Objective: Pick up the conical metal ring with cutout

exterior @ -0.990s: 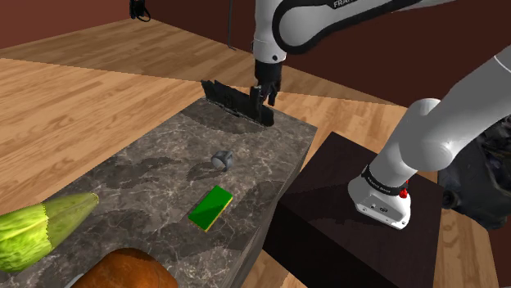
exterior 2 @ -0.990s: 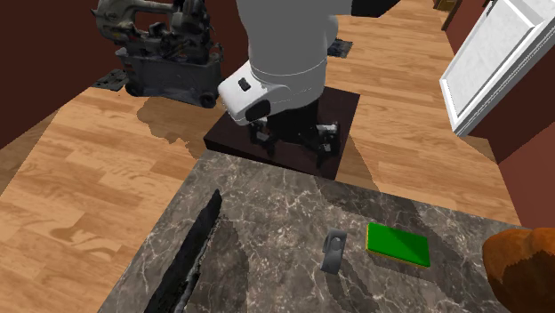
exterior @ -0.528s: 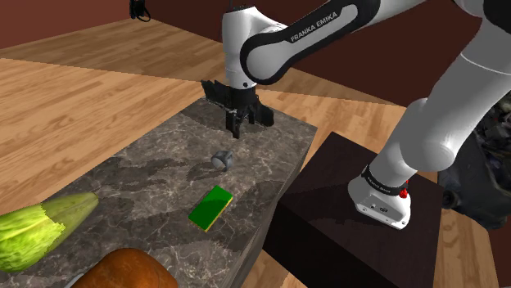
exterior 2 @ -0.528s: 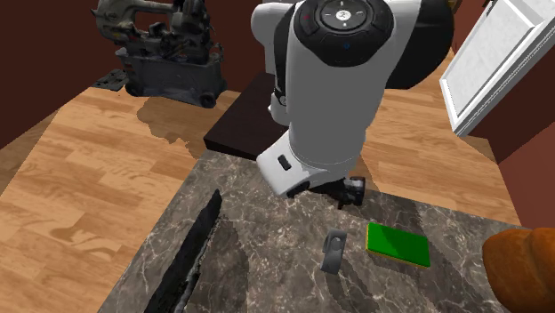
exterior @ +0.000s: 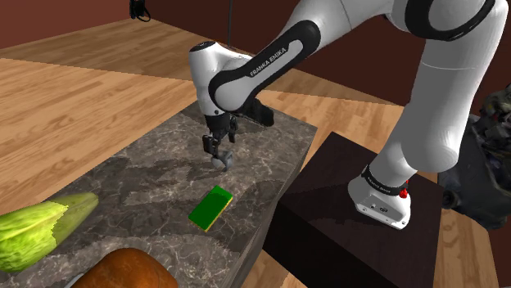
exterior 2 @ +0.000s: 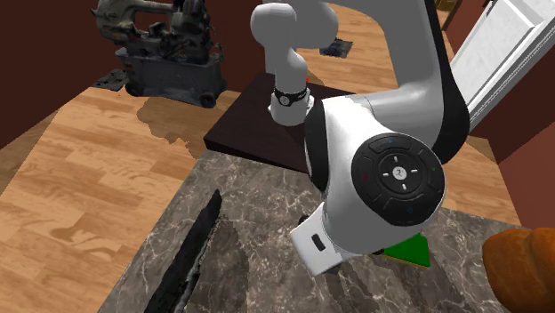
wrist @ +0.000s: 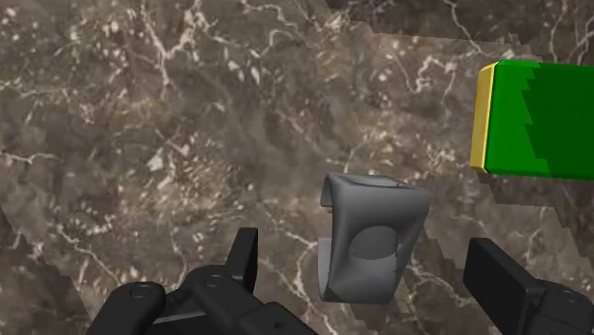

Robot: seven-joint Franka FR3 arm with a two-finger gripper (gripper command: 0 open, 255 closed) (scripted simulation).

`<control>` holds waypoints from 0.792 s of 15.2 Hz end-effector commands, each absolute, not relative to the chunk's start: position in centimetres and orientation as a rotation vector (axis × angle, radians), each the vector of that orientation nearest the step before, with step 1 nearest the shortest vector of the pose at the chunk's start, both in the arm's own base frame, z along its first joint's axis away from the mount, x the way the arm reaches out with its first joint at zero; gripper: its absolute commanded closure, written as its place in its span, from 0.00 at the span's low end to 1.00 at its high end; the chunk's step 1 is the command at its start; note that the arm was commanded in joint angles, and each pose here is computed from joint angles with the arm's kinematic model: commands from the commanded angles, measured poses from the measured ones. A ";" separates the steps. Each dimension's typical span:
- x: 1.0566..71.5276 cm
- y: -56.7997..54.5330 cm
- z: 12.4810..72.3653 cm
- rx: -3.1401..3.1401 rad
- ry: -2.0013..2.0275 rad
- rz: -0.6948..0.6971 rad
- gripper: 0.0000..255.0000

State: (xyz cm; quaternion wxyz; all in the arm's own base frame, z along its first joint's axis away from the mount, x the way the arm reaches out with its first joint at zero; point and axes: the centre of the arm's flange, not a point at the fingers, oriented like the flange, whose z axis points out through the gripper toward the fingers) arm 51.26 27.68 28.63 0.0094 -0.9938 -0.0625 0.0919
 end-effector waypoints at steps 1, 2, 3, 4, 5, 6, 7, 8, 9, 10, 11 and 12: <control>51.5 28.7 27.0 -3.107 -0.198 0.298 0.00; 51.5 28.7 26.5 -3.107 -0.198 0.298 0.00; 51.5 28.7 25.9 -3.107 -0.198 0.298 0.00; 51.5 28.7 25.4 -3.107 -0.198 0.298 0.00; 51.5 28.7 24.9 -3.107 -0.198 0.298 0.00; 51.5 28.7 24.4 -3.107 -0.198 0.298 0.00; 51.5 28.7 23.8 -3.107 -0.198 0.298 0.00; 51.5 28.7 23.5 -3.107 -0.198 0.298 0.00; 51.5 28.7 23.5 -3.107 -0.198 0.298 0.00; 51.5 28.7 23.5 -3.107 -0.198 0.298 0.00; 51.5 28.7 23.5 -3.107 -0.198 0.298 1.00; 51.6 28.7 23.5 -3.107 -0.198 0.298 1.00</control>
